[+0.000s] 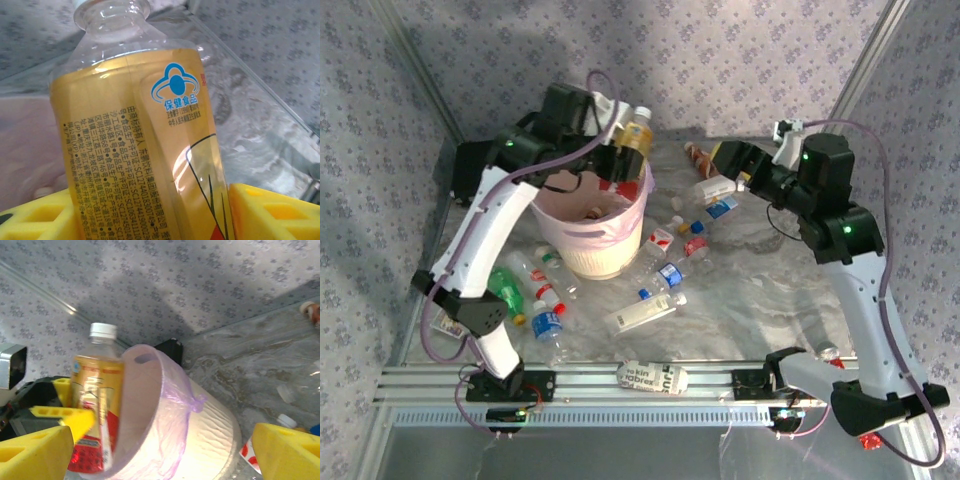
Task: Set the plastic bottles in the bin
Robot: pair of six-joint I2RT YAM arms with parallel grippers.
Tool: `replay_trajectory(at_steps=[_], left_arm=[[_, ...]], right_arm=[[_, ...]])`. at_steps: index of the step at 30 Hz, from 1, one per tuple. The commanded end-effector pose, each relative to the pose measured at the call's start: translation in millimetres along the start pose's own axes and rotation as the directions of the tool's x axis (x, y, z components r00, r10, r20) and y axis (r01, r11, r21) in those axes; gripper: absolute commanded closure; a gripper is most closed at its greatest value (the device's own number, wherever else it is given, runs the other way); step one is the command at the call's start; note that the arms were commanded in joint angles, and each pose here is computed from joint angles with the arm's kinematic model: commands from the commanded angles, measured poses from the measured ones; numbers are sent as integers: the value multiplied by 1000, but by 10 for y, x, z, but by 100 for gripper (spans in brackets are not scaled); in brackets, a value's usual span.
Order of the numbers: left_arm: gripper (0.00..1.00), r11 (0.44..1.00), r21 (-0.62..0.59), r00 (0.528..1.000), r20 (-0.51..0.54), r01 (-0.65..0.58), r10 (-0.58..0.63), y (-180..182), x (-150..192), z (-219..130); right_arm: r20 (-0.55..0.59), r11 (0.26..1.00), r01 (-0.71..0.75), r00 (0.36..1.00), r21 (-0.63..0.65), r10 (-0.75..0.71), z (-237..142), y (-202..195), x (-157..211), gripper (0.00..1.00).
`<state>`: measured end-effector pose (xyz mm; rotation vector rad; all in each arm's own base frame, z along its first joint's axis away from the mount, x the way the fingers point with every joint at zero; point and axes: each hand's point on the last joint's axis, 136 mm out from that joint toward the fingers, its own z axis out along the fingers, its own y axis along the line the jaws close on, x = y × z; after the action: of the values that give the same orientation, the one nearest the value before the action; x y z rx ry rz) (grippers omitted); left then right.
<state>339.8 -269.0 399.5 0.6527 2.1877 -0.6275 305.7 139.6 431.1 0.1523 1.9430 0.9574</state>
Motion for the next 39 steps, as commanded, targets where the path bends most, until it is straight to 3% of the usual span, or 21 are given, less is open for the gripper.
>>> replay_trajectory(at_steps=[1, 7, 21, 29, 39], left_arm=[[38, 995, -93, 999, 41, 29, -25, 330, 35, -355], [39, 981, -166, 995, 3, 97, -98, 755, 300, -298], [39, 972, -211, 973, -182, 105, -144, 1004, 861, 239], [23, 973, -213, 964, -225, 92, -141, 1031, 979, 394], [7, 972, -219, 969, -212, 82, -129, 1025, 902, 341]], right_arm=[[-35, 996, 2, 999, 86, 1, -57, -248, 146, 7], [-58, 990, -24, 998, 139, 33, -55, -455, 257, 7], [-136, 937, -63, 984, 342, 116, 2, -1050, 638, 7], [-175, 883, -68, 970, 465, 167, 132, -1480, 854, 7], [-198, 865, -53, 965, 498, 173, 265, -1731, 890, 6]])
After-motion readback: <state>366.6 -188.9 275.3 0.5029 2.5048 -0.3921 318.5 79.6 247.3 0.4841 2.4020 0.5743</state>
